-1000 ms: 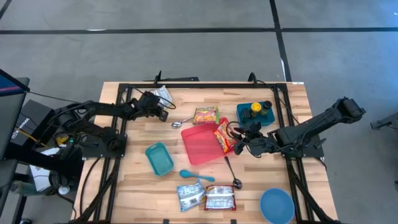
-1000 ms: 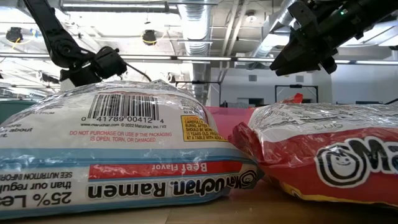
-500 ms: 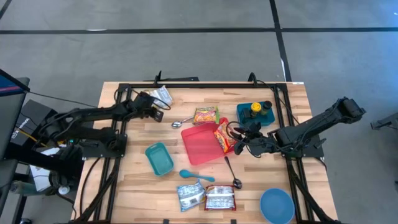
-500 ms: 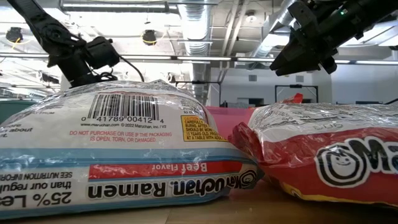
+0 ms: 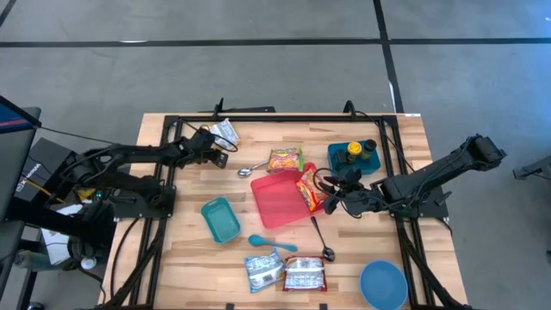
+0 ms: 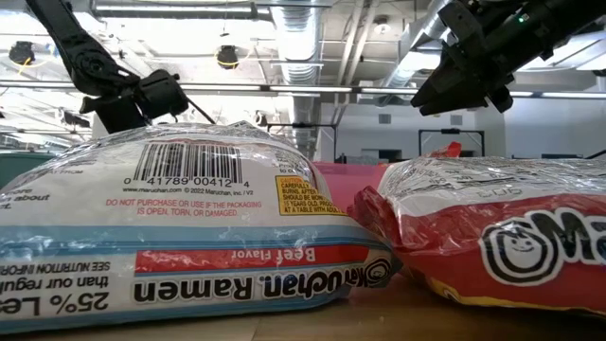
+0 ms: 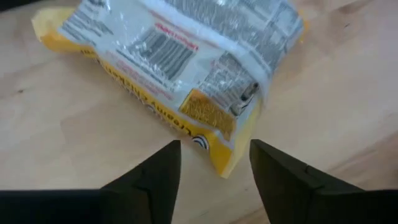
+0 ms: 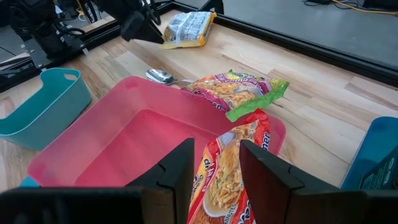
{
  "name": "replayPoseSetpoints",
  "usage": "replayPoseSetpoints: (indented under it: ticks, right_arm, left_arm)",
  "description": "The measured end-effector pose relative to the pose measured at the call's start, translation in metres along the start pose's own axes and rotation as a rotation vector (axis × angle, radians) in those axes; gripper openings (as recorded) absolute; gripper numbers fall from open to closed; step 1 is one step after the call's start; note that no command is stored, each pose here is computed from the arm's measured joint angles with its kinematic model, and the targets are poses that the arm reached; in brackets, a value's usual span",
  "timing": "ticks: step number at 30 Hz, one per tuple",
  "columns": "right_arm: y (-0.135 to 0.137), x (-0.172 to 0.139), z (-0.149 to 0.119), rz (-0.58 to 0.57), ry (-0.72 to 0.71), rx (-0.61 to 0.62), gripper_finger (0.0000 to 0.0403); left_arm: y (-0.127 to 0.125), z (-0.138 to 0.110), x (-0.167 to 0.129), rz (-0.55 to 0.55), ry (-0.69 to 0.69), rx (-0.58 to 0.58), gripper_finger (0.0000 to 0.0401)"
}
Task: Pick & Place Food Item
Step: Put the yellow noodle pack into the red bin
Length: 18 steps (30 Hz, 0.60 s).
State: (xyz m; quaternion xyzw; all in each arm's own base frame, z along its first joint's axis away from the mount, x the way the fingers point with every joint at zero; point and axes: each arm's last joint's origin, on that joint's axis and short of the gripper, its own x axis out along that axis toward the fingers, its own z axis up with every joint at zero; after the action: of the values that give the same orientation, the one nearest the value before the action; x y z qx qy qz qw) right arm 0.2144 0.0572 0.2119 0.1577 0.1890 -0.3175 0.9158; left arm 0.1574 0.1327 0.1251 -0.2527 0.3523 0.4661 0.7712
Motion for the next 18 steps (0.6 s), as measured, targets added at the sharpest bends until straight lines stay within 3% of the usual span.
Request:
replayPoseSetpoints:
  ticks: [8,18]
  right_arm:
    - [0.000,0.000,0.000,0.000,0.000,0.000,0.0122]
    - [0.000,0.000,0.000,0.000,0.000,0.000,0.0122]
  left_arm:
    - [-0.003,-0.001,0.011,-0.002,-0.007,0.001,0.0184]
    - [-0.004,-0.002,0.021,0.016,-0.005,0.023,0.0128]
